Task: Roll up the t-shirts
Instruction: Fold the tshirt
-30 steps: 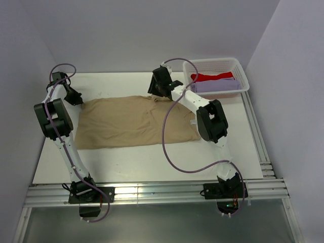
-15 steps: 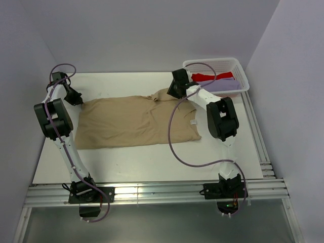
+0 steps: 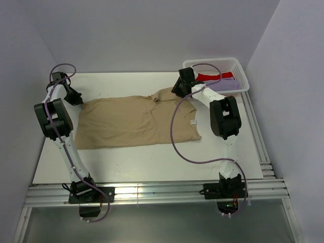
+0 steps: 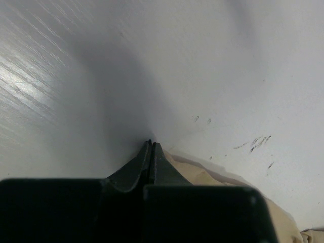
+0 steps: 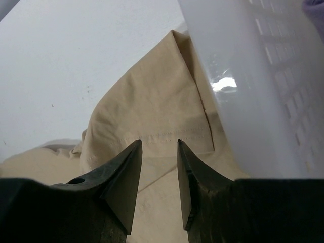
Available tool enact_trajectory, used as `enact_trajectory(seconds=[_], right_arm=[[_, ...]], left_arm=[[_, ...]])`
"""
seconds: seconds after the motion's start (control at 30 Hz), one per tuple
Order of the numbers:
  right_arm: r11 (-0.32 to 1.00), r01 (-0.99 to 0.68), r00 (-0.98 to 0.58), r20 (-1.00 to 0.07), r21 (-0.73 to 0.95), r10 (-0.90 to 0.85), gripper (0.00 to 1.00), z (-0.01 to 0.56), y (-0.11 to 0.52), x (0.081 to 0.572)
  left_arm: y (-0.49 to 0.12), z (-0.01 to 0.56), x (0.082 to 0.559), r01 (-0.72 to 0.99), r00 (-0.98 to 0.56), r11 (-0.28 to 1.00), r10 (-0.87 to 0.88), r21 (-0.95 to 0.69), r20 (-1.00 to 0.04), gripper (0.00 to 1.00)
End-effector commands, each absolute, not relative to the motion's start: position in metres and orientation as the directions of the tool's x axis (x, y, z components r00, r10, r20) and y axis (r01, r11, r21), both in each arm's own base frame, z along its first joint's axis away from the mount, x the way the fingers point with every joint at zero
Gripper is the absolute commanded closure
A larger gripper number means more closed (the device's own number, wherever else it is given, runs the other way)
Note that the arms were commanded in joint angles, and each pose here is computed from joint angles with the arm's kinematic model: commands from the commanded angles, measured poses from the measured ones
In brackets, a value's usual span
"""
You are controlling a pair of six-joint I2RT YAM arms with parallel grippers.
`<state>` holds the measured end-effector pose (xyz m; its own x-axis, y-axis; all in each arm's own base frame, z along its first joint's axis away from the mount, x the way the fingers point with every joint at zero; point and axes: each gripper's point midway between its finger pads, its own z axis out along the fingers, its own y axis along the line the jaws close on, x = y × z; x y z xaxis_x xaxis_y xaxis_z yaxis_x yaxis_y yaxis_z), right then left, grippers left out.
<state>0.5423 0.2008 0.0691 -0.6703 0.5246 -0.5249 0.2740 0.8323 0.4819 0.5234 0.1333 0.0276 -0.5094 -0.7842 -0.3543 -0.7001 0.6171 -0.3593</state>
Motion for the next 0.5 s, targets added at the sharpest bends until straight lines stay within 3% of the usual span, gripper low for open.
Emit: enact_trajectory(seconds=[0.0, 0.47], right_arm=[[0.824, 0.272, -0.652, -0.534, 0.497, 0.538, 0.58, 0.074, 0.201, 0.550], [0.856, 0.305, -0.675, -0.539, 0.417, 0.504, 0.60, 0.048, 0.182, 0.552]], left_arm=[[0.137, 0.067, 0.530, -0.664, -0.495, 0.646, -0.757, -0.376, -0.427, 1.00], [0.136, 0.067, 0.530, -0.662, -0.497, 0.646, -0.758, -0.379, -0.423, 1.00]])
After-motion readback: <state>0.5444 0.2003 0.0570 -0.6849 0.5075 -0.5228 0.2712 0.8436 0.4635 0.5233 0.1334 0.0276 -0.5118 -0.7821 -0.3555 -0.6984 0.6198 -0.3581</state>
